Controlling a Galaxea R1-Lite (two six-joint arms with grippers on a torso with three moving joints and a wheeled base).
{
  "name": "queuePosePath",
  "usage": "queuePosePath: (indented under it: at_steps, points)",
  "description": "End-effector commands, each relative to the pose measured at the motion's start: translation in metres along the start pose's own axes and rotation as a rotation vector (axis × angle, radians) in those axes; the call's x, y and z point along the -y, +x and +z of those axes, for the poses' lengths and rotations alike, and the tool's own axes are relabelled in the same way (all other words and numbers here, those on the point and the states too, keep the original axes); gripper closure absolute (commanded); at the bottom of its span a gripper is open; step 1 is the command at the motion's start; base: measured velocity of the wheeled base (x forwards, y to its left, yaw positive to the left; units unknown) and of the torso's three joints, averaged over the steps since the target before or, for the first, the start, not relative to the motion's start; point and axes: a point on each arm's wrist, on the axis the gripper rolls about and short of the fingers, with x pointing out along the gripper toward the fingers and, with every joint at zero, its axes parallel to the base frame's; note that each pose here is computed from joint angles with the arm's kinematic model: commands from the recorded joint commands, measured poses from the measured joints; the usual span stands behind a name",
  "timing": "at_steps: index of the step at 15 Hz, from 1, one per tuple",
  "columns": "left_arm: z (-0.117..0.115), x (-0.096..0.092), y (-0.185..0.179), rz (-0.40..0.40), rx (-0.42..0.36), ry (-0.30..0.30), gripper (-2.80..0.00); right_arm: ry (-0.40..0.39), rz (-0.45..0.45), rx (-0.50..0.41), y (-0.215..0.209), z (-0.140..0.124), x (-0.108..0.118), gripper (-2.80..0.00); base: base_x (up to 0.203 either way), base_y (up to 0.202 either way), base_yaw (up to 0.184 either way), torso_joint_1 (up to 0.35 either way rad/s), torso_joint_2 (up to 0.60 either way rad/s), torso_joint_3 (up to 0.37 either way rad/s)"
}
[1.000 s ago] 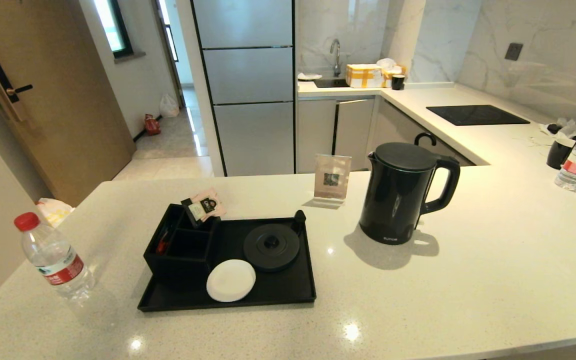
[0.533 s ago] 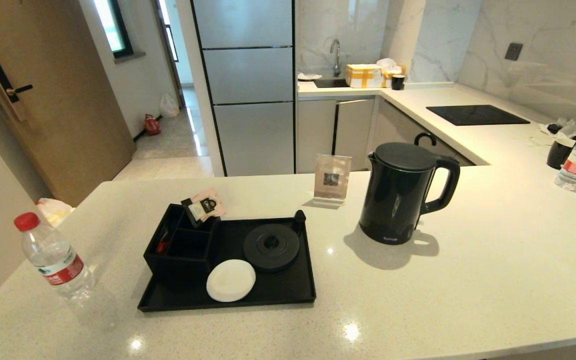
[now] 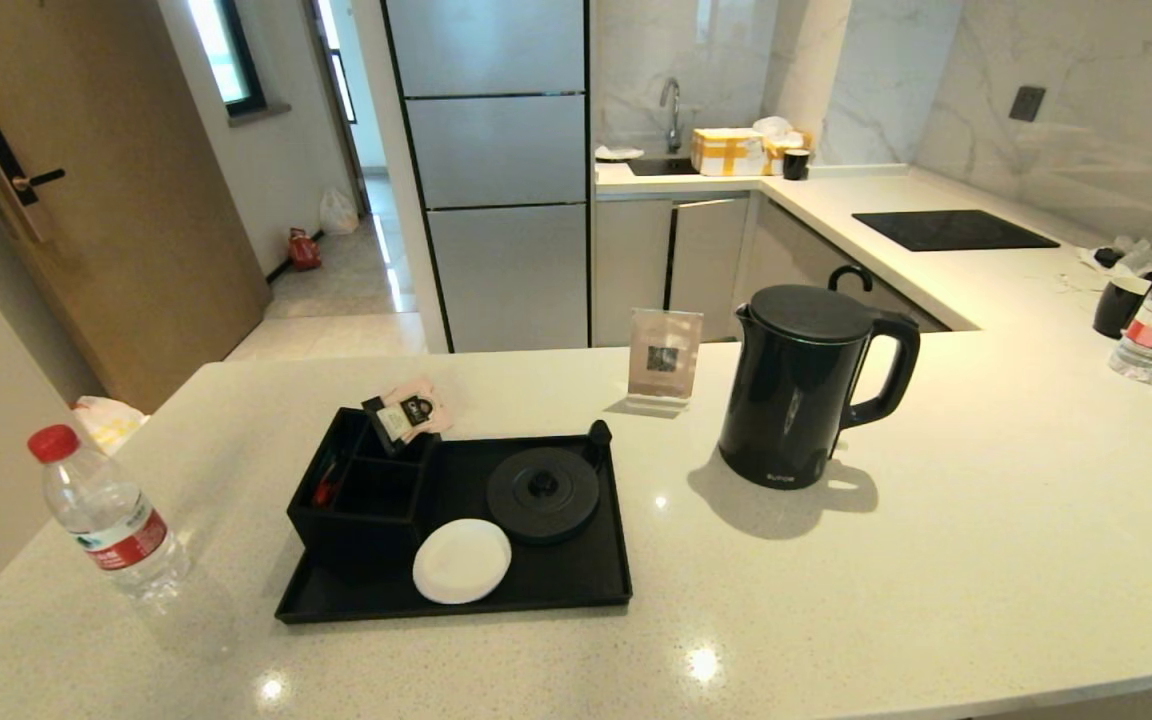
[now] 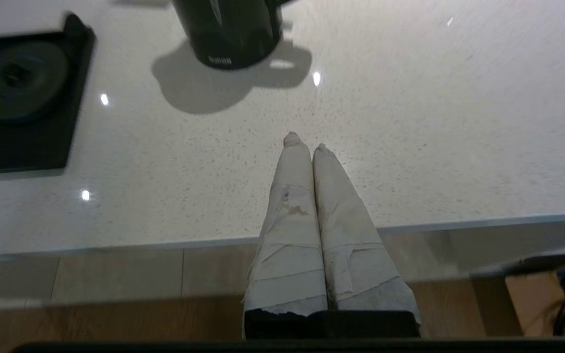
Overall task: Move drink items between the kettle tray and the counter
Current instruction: Return the kettle to its original position
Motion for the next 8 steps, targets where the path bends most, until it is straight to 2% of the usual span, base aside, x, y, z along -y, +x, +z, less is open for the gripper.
queuePosePath:
  at_steps: [1, 2, 4, 5, 7, 8]
  points:
    - [0.0, 0.0, 0.0, 0.0, 0.002, 0.002, 0.0, 0.011, -0.009, -0.261, 0.097, 0.005, 0.001, 0.0, 0.0, 0.0, 0.0, 0.0, 0.0, 0.0]
    - [0.0, 0.0, 0.0, 0.0, 0.002, 0.0, 0.0, 0.018, -0.021, -0.27, 0.133, 0.005, 0.002, 0.0, 0.0, 0.0, 0.0, 0.0, 0.0, 0.0]
    - [0.0, 0.0, 0.0, 0.0, 0.0, 0.0, 0.0, 0.024, -0.06, -0.222, 0.199, 0.0, 0.003, 0.0, 0.0, 0.0, 0.0, 0.0, 0.0, 0.0]
    - [0.0, 0.0, 0.0, 0.0, 0.0, 0.0, 0.0, 0.025, -0.081, -0.18, 0.226, -0.004, 0.004, 0.0, 0.0, 0.0, 0.0, 0.0, 0.0, 0.0]
    - [0.0, 0.0, 0.0, 0.0, 0.0, 0.0, 0.0, 0.036, -0.122, -0.014, 0.26, 0.0, 0.004, 0.0, 0.0, 0.0, 0.0, 0.0, 0.0, 0.0]
    - [0.0, 0.0, 0.0, 0.0, 0.0, 0.0, 0.0, 0.037, -0.109, 0.012, 0.276, 0.0, 0.003, 0.0, 0.0, 0.0, 0.0, 0.0, 0.0, 0.0]
